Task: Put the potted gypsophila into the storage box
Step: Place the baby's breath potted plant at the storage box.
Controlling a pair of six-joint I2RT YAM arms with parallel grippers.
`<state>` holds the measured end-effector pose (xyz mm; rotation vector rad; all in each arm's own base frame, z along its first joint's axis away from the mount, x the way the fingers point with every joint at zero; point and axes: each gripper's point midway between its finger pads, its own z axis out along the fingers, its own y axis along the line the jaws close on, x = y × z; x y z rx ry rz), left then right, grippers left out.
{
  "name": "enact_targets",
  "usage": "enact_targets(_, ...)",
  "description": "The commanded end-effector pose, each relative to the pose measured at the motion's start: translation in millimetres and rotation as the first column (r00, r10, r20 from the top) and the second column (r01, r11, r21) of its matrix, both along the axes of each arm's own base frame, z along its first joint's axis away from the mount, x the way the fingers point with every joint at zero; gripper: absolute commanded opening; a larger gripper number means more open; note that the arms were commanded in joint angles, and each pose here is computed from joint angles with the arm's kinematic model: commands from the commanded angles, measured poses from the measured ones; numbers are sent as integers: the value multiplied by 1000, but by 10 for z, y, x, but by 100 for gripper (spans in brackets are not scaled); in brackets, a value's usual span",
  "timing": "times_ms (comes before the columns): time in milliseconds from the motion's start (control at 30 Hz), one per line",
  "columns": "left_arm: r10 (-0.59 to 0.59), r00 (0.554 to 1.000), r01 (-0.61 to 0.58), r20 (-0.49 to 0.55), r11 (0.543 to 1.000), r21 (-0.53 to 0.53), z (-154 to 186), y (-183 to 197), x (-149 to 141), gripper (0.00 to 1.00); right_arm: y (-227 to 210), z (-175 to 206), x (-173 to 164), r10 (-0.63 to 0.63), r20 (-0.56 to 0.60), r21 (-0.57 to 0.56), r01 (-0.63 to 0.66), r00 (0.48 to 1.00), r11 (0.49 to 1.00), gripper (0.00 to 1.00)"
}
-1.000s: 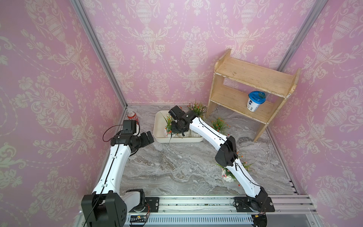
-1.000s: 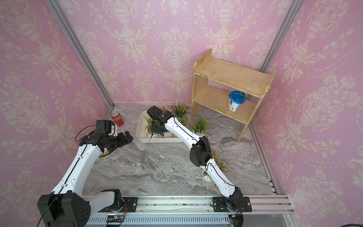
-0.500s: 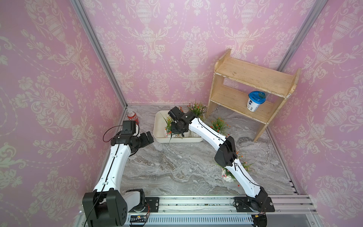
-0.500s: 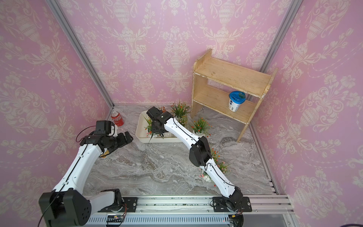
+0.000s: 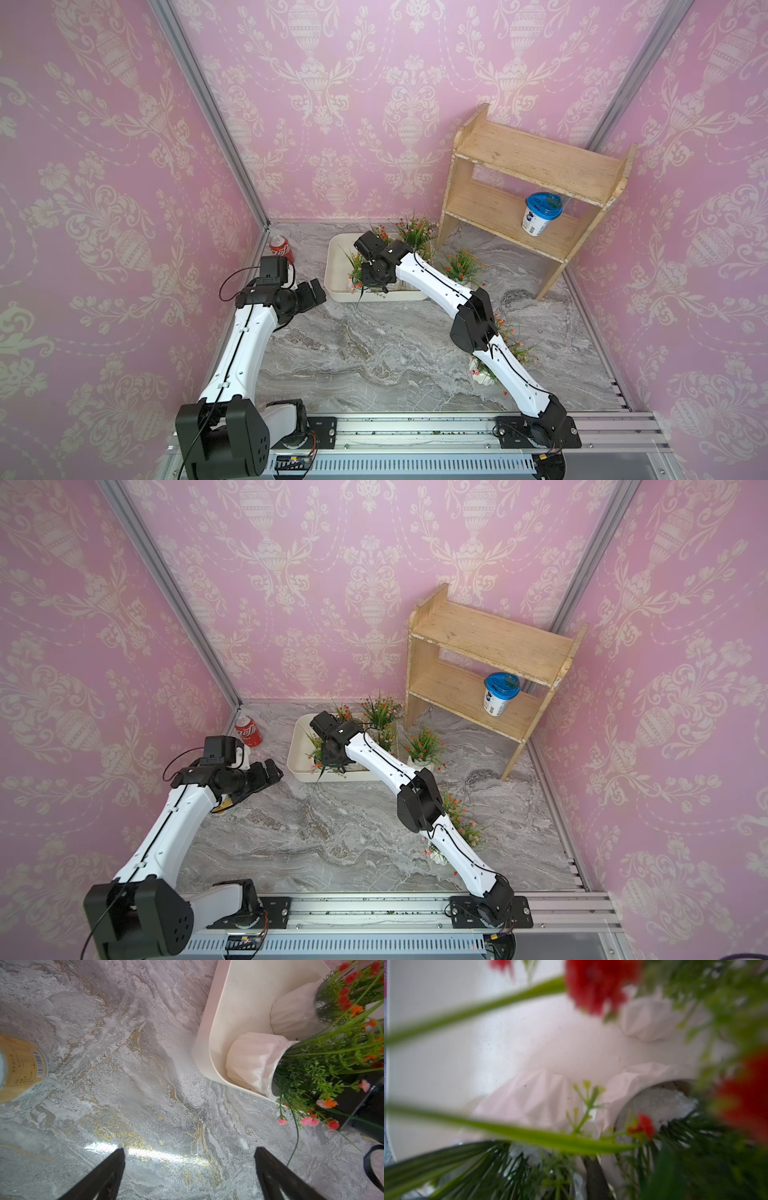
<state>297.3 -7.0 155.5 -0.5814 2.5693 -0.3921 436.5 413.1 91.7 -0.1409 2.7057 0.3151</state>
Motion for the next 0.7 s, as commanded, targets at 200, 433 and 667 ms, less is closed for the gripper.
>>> enact_targets(200, -17, 1000, 17, -11, 1000, -7, -62, 10, -4, 99, 19, -7, -28, -9, -1, -4, 9, 1000, 1000, 19)
enact_targets(433, -16, 1000, 16, -20, 1000, -12, -76, 9, 1, 99, 23, 94, -18, -4, 17, 6, 4, 1000, 1000, 21)
enact_targets(667, -12, 1000, 12, -22, 1000, -13, -59, 10, -5, 99, -20, 205, -25, -6, 32, 0, 6, 999, 1000, 22)
